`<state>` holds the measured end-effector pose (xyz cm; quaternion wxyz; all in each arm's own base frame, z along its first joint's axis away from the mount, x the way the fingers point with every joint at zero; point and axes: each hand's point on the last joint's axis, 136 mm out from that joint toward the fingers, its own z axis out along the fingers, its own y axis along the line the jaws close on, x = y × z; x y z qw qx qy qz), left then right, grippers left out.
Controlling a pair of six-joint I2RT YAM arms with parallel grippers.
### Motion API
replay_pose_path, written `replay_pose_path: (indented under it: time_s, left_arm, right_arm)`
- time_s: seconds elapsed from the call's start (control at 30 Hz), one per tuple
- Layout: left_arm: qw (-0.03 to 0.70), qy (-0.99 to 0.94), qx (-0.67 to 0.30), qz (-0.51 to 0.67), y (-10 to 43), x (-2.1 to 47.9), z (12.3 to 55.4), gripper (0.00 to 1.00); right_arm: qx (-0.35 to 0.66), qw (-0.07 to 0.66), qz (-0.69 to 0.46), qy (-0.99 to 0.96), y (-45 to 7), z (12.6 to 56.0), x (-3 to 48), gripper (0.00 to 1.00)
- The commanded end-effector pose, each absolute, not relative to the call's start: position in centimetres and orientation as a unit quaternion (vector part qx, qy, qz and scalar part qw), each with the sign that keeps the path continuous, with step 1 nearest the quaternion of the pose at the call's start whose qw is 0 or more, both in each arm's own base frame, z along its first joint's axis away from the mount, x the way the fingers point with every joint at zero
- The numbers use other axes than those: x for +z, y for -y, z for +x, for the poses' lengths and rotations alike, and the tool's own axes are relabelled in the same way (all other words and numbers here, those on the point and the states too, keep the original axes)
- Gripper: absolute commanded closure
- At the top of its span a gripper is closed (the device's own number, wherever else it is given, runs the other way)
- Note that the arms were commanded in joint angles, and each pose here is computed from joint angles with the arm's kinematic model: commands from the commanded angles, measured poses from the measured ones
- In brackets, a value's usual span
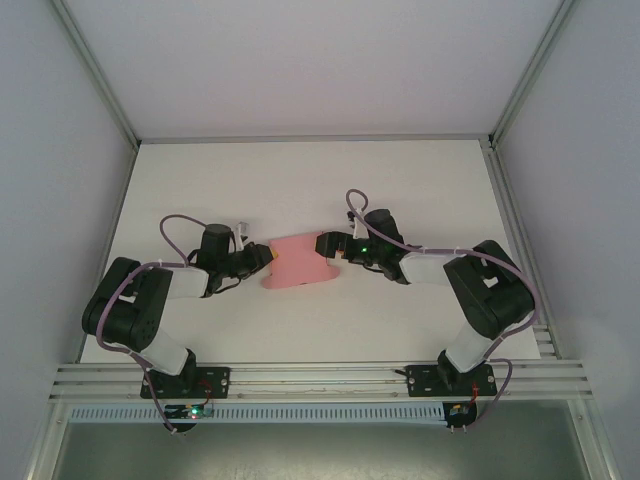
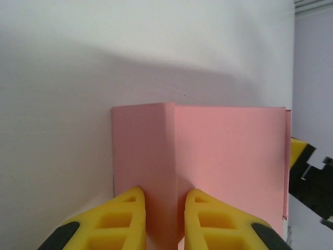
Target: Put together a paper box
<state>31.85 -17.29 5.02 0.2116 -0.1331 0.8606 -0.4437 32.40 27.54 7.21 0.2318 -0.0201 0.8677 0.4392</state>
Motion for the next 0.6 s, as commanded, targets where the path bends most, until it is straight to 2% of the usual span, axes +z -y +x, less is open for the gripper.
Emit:
replay_pose_path:
  time_s: [0.0,0.2,0.3,0.47,0.57]
  left_arm:
    - [0.201,-0.859,-0.446,-0.150,16.8,4.7,31.3,0.96]
    - [0.221,-0.853,-0.449,-0.146,16.6,5.7,31.2,0.96]
    - [0.225,-0.858,-0.437,-0.147,16.3,5.7,31.2,0.96]
    - [0.235,-0.854,-0.440,-0.147,16.2,6.3,31.3,0.96]
    - [0.243,-0.854,-0.436,-0.148,16.0,6.5,31.4,0.95]
  right_arm:
    - [0.475,0.174,-0.018,-0.862,-28.9,31.7,6.4,0.02]
    - [0.528,0.137,-0.042,-0.837,-32.0,31.1,6.9,0.05]
    - [0.568,0.137,-0.045,-0.810,-33.0,31.3,8.4,0.12]
    - [0.601,0.145,-0.061,-0.784,-33.8,31.2,10.6,0.20]
    - [0.605,0.150,-0.065,-0.779,-33.8,31.2,11.5,0.31]
